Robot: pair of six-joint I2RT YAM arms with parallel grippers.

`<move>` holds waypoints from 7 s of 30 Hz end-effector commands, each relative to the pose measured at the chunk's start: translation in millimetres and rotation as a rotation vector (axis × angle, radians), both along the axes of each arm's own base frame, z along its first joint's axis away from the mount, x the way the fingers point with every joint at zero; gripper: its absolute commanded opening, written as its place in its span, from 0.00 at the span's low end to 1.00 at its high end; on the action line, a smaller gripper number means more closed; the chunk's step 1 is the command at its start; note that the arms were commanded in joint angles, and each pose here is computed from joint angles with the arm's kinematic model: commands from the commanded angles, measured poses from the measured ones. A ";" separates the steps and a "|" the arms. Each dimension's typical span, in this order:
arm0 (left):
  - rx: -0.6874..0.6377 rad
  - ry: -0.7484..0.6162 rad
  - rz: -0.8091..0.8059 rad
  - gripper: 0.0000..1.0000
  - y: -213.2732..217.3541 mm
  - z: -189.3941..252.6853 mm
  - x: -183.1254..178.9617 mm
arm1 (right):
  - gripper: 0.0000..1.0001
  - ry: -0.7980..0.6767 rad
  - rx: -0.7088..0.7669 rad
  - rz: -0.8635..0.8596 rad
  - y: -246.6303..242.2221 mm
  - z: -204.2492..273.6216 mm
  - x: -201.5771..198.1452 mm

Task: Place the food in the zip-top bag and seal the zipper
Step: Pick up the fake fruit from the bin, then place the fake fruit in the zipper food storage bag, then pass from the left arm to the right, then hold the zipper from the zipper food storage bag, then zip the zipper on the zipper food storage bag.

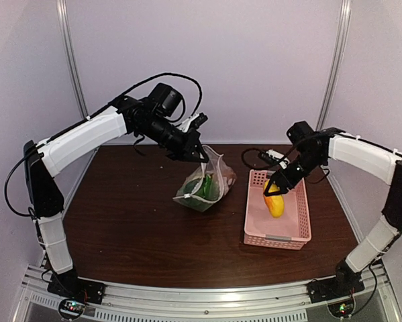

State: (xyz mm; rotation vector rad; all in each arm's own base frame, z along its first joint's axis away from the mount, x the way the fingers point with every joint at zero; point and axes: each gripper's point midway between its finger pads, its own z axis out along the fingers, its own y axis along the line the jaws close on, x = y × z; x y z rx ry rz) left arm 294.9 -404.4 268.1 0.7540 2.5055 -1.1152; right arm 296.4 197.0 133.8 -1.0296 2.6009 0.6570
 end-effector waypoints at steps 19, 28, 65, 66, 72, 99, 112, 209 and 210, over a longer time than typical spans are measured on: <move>-0.363 -0.004 -0.028 0.00 -47.4 106.0 -16.0 | 0.27 -0.741 0.743 0.191 116.8 287.6 -12.4; -0.368 -0.008 -0.024 0.00 -42.8 110.8 -19.6 | 0.26 -0.819 0.647 0.113 114.1 252.7 14.4; -0.358 -0.047 -0.031 0.00 -35.7 107.1 -22.6 | 0.79 -0.540 0.282 0.077 80.5 181.6 4.3; -0.357 -0.046 -0.032 0.00 -35.6 106.5 -22.8 | 0.77 -0.535 0.271 0.070 79.7 178.2 5.5; -0.353 -0.039 -0.038 0.00 -35.5 102.2 -23.8 | 0.55 -0.490 0.271 0.039 87.6 167.0 17.1; -0.130 -0.965 0.243 0.70 -12.9 92.4 -103.4 | 0.00 -0.041 0.796 -0.198 110.6 238.4 42.5; -0.083 -0.984 0.325 0.51 -24.4 66.0 -83.7 | 0.00 -0.053 0.838 -0.207 106.5 245.1 35.8; 0.072 -1.107 -0.398 0.00 -11.4 110.4 -140.7 | 0.44 -0.327 0.799 0.714 169.1 251.5 -128.5; 0.068 -1.105 -0.398 0.00 -12.1 110.5 -140.9 | 0.43 -0.329 0.797 0.711 169.3 251.6 -128.5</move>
